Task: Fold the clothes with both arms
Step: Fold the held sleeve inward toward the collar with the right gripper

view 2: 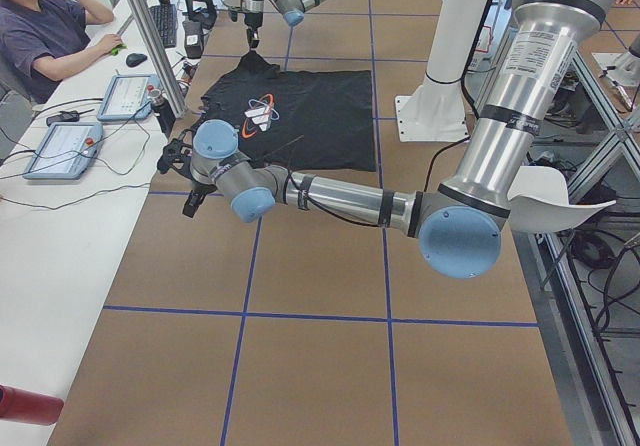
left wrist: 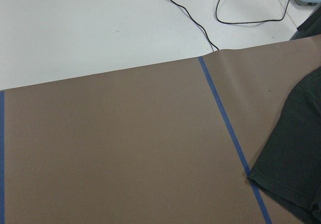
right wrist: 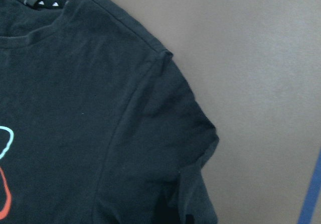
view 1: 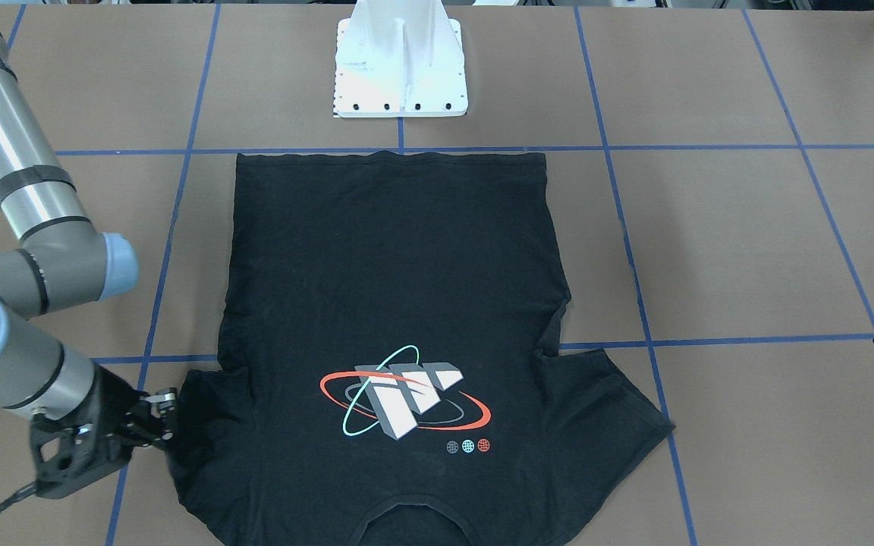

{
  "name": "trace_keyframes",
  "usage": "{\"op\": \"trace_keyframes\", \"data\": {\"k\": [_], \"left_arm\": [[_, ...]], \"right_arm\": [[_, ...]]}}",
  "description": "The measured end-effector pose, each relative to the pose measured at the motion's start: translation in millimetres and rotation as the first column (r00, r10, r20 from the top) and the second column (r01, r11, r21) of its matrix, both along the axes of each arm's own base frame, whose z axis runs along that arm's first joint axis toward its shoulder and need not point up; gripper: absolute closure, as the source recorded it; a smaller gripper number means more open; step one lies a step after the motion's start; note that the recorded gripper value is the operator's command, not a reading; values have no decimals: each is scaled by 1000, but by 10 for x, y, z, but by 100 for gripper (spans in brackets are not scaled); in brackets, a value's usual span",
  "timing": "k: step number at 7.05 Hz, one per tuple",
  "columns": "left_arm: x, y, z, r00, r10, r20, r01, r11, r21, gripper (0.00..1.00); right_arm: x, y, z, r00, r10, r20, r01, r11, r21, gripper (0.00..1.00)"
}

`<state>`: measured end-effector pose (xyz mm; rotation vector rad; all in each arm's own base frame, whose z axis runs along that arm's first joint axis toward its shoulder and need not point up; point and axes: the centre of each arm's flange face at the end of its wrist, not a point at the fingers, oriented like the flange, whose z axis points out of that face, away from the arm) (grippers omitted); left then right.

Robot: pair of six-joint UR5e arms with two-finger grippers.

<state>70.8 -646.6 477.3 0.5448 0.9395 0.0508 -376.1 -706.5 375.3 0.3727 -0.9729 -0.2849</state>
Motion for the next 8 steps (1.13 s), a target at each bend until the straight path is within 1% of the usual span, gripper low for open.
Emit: {"op": "trace_keyframes", "data": {"k": [1,2,4,6,8], "left_arm": [[0,0,12,1000,0,1,0,1000,-2,1],[0,2,28,1000,1,1,-1,1000,-4,1],[-7,8,53,1000,0,2,0,1000,-7,1],[-11,12,64,1000,0,2,0,1000,-9,0],[-12,14,60,1000,0,1,0,1000,-8,1]], "right_arm": [[-261,29,-262,1000,9,3,-9,1000,-4,100],[-524,33,-552,1000,27,-13,-27,1000,-4,100],[-1006,-31,-989,996,60,-66,-60,998,9,100],[-1361,-74,-1174,989,93,-116,-90,996,28,100],[-1541,-65,-1237,983,114,-145,-108,993,47,100]]}}
